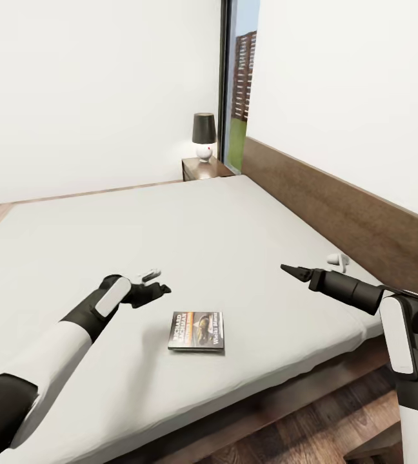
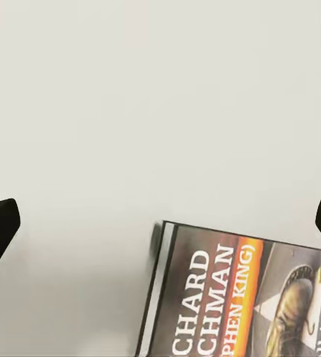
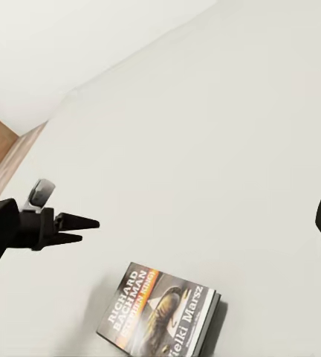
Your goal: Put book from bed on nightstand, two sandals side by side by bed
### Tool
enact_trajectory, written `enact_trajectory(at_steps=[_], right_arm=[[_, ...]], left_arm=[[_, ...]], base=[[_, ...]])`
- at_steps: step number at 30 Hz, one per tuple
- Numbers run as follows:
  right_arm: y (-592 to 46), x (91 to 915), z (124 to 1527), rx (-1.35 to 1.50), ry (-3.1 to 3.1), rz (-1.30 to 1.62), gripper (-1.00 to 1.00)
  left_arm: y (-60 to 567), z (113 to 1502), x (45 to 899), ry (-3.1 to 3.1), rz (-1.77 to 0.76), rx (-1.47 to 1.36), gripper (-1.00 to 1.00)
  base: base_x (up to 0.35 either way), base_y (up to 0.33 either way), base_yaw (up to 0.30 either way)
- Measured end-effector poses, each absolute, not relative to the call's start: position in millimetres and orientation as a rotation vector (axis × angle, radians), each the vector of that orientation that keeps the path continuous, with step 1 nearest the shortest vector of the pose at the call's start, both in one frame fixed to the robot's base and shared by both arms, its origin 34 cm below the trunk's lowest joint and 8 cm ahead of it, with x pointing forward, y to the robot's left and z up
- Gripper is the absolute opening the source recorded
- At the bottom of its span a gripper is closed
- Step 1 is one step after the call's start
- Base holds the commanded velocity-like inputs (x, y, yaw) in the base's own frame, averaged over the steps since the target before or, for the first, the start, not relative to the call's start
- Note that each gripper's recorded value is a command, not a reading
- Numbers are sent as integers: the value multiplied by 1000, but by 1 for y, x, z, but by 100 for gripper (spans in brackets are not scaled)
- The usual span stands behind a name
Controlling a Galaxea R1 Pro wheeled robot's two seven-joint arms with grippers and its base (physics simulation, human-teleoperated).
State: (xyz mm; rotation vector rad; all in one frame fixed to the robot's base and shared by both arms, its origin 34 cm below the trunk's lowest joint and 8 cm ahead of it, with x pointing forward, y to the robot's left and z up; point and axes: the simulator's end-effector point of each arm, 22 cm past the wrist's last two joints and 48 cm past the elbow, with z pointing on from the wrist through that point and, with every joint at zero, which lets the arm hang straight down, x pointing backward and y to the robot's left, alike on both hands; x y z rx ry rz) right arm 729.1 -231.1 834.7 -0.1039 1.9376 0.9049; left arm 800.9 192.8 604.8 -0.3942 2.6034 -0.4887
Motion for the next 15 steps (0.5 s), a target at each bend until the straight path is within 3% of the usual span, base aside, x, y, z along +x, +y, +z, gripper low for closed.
enact_trajectory(at_steps=[15], right_arm=[[-233, 737, 846, -139, 1862, 854, 100]], left_arm=[[189, 598, 798, 2518, -711, -397, 100]], base=[[0, 0, 0]])
